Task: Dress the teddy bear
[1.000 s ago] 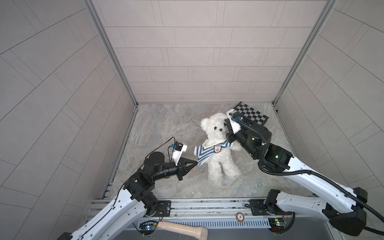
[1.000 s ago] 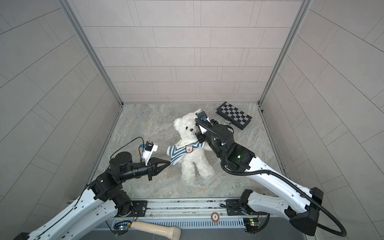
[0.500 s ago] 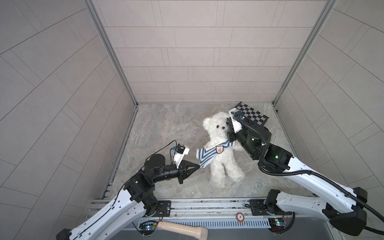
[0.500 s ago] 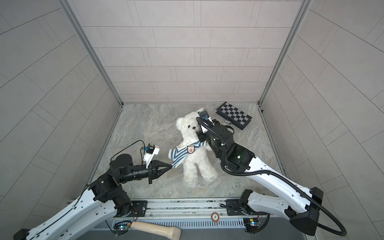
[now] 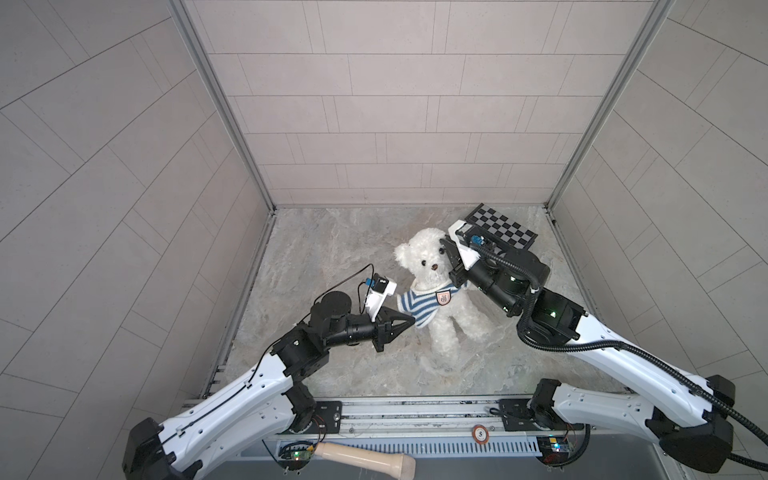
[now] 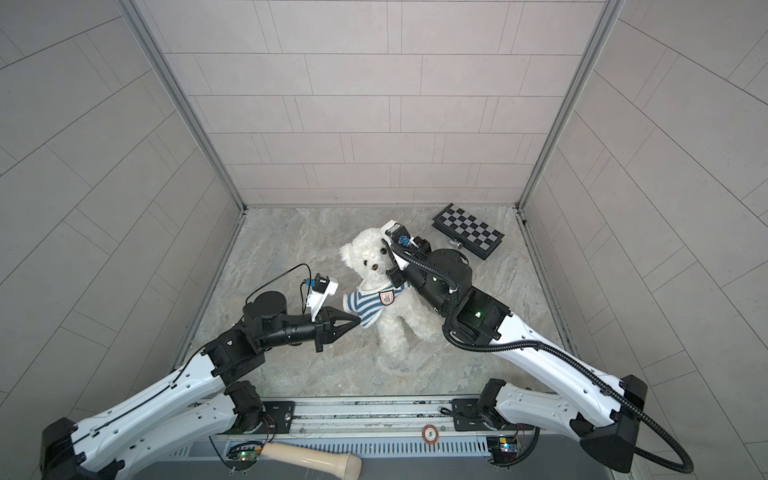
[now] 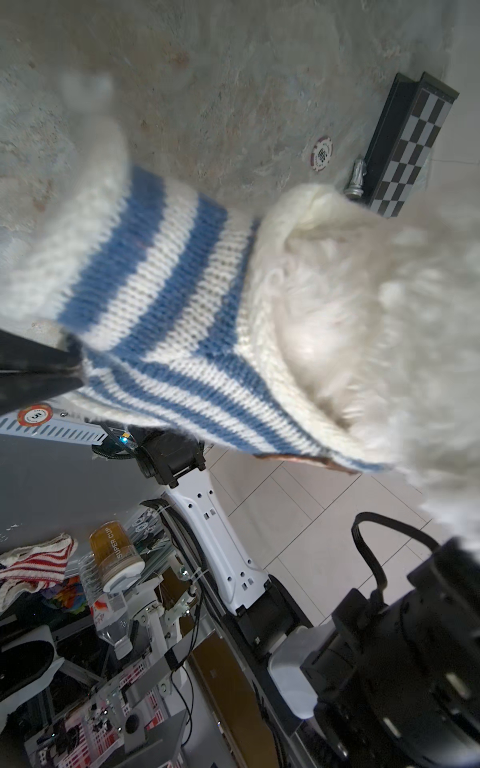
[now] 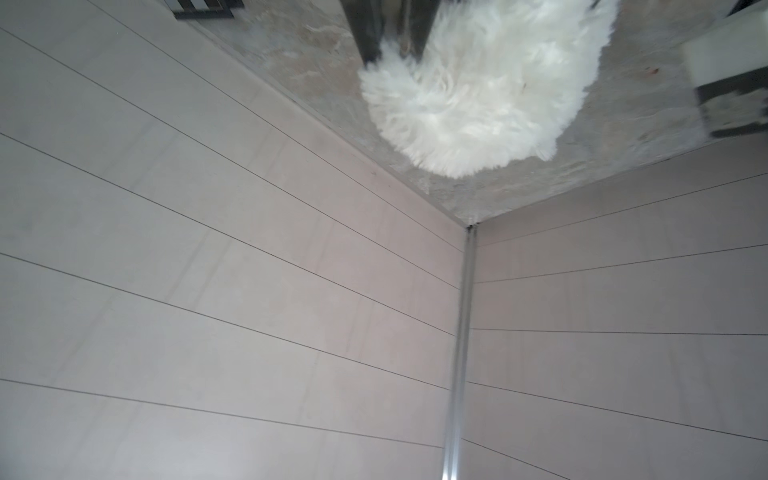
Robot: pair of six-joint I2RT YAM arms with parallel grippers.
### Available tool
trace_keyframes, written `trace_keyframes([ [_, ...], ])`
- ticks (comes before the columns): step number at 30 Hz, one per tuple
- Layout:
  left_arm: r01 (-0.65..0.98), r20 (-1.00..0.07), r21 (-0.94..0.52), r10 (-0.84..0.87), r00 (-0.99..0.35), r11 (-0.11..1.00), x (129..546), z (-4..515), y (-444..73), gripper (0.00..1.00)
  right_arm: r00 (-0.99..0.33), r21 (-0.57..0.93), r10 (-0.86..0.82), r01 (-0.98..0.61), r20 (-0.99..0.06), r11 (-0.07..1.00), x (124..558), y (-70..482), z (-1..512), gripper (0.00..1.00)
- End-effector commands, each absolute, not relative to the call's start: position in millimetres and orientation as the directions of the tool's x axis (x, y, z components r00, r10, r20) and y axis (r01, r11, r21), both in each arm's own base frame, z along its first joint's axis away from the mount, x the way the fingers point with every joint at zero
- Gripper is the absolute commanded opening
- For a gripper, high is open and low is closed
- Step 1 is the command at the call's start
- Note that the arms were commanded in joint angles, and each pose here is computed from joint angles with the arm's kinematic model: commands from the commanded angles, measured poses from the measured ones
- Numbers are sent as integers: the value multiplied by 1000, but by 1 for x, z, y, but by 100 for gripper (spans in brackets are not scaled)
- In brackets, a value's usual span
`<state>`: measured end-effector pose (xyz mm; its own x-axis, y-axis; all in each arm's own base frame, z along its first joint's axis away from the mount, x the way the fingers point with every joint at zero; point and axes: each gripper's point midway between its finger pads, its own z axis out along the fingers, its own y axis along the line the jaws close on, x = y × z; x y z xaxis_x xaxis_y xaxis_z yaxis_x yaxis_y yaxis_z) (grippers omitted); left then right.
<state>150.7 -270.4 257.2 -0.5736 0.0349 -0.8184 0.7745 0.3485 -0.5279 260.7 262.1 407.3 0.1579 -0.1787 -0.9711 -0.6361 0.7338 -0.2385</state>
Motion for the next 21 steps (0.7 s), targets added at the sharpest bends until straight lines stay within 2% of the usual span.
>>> trace_keyframes([
  [1, 787, -870, -396, 82, -487, 472, 160, 264, -251, 20, 370, -383, -129, -780, -920, 494, 206, 285, 427, 0],
  [5, 764, -876, -326, 125, -465, 557, 164, 256, -232, 38, 352, -445, -275, -758, -894, 476, 212, 279, 406, 0],
  [10, 757, -875, -313, 137, -465, 573, 159, 260, -222, 59, 364, -462, -291, -767, -885, 445, 210, 273, 396, 0],
  [14, 765, -899, -333, 60, -435, 551, 156, 304, -219, 64, 395, -495, -316, -787, -863, 368, 205, 283, 379, 0],
  [16, 764, -887, -375, 36, -460, 526, 158, 325, -225, 65, 409, -515, -337, -787, -848, 339, 206, 287, 369, 0],
  [19, 754, -850, -421, 70, -522, 505, 164, 337, -232, 65, 447, -559, -376, -782, -812, 276, 204, 292, 354, 0],
  [21, 760, -848, -375, 135, -512, 531, 170, 337, -229, 66, 477, -585, -398, -782, -783, 213, 200, 295, 342, 0],
])
